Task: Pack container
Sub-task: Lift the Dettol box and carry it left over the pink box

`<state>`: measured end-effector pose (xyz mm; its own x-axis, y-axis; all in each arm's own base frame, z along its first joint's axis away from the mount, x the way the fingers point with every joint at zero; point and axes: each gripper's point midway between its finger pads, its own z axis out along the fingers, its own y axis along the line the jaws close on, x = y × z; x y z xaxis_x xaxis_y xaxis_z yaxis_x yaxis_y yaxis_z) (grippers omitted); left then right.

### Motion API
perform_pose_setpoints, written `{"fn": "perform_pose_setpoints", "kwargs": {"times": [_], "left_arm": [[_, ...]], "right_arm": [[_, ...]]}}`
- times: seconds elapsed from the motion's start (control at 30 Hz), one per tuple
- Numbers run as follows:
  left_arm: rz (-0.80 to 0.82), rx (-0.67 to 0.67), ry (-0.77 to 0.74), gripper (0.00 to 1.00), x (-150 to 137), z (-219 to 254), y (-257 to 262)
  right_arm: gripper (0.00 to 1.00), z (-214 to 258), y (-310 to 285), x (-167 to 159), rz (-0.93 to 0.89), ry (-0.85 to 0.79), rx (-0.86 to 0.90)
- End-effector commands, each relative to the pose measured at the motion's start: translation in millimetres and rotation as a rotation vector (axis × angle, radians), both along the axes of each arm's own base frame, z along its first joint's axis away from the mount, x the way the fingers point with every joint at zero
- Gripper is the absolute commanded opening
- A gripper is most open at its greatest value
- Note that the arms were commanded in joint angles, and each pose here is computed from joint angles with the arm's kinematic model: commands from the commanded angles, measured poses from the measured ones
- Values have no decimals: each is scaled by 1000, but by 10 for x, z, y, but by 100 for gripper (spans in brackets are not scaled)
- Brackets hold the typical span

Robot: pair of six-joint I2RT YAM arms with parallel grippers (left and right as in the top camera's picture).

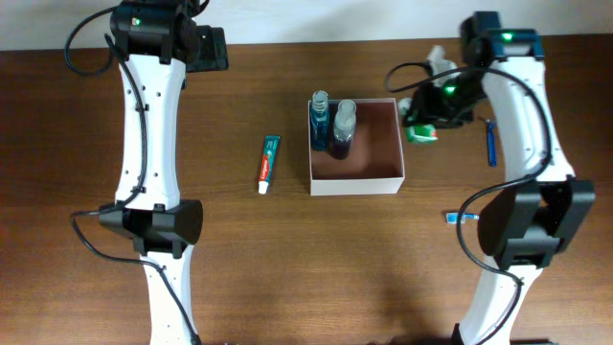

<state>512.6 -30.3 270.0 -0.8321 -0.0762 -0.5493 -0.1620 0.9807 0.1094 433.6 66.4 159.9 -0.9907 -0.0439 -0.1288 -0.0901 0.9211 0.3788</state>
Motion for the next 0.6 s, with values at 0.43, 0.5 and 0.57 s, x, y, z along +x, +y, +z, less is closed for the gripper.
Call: {"fn": "perform_pose_setpoints", "kwargs": {"times": [0.43,0.5,0.57], "left_arm": [[7,-14,-22,99,-15,86,7],[7,-14,-22,99,-15,86,7],[7,-14,-22,99,-15,86,7]], "right_arm": [[36,-218,542,108,47,-41,48],[36,-278,626,110,66,-49,49],[36,-316,691,120,80,-60,50]]}}
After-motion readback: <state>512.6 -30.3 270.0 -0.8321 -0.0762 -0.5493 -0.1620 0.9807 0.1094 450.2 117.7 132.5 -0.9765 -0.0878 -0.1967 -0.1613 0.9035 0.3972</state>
